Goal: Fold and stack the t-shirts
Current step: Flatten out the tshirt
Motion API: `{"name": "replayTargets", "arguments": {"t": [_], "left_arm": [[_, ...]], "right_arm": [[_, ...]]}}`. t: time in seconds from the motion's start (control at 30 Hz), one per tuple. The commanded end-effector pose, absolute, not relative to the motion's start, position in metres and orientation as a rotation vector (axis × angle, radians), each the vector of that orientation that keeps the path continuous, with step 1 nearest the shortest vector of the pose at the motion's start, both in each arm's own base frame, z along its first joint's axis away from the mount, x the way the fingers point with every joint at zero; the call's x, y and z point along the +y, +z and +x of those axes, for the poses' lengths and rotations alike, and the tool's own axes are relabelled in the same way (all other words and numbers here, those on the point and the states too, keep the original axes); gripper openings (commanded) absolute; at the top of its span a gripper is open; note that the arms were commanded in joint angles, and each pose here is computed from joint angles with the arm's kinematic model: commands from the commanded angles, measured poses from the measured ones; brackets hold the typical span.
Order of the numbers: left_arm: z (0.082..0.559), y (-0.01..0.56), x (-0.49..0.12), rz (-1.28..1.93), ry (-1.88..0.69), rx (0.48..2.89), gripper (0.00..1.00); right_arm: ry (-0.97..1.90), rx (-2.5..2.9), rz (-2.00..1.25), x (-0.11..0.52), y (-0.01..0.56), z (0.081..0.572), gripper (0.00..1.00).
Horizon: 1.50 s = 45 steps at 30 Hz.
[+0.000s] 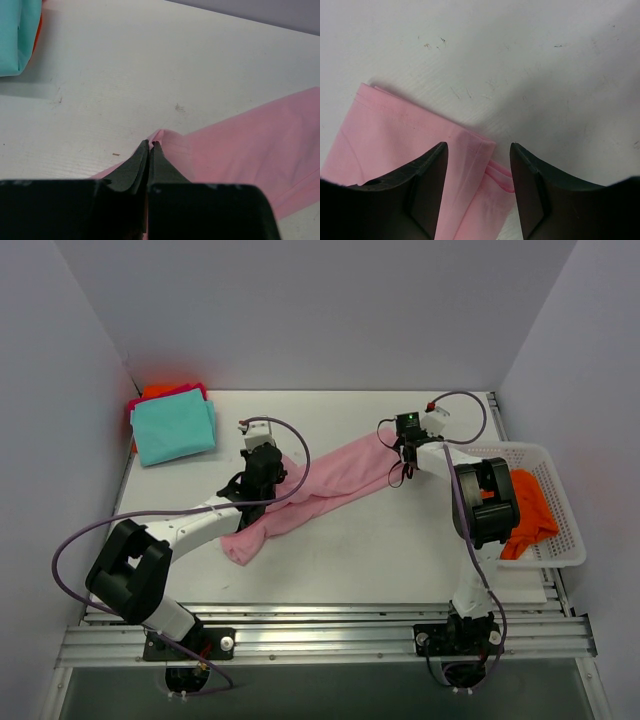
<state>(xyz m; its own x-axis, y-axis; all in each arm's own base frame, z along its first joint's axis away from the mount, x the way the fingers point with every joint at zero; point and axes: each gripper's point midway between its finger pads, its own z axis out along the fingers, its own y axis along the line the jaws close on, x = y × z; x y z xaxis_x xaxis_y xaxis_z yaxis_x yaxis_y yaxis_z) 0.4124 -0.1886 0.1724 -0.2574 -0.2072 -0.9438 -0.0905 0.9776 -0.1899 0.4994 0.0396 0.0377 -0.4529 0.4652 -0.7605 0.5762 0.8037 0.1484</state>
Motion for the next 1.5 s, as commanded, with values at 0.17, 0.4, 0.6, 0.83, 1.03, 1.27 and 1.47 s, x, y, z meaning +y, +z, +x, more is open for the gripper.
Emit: {"name": "replayTargets", "arguments": {"t": [0.17,0.4,0.6,0.83,1.03,1.27,1.47], "left_arm": [[0.421,0.190,-0.192,-0.239,-0.160,1.775,0.02],[0.420,0.187,-0.192,-0.238,-0.162,1.780,0.02],[0.420,0.184,-0.190,-0.243,-0.157,1.781,0.02],[0.421,0.181,-0.188,-0.246,-0.152,1.786,0.02],[0.422,0.179,-0.185,-0.251,-0.145,1.786,0.02],[0.423,0.194,-0.176,-0.258,-0.117,1.761,0.02],[0.413,0.243,-0.163,-0.255,-0.108,1.685,0.02]], "right_arm": [[-0.206,2.084,0.807,0.029,0.044,0.497,0.49],[-0.202,2.104,0.820,0.028,0.025,0.494,0.49],[-0.187,2.119,0.825,0.031,0.016,0.497,0.41],[-0.190,2.125,0.825,0.030,0.014,0.498,0.34],[-0.193,2.132,0.825,0.031,0.011,0.500,0.00],[-0.189,2.087,0.834,0.029,0.036,0.504,0.00],[-0.098,1.969,0.829,0.035,0.113,0.514,0.00]]}}
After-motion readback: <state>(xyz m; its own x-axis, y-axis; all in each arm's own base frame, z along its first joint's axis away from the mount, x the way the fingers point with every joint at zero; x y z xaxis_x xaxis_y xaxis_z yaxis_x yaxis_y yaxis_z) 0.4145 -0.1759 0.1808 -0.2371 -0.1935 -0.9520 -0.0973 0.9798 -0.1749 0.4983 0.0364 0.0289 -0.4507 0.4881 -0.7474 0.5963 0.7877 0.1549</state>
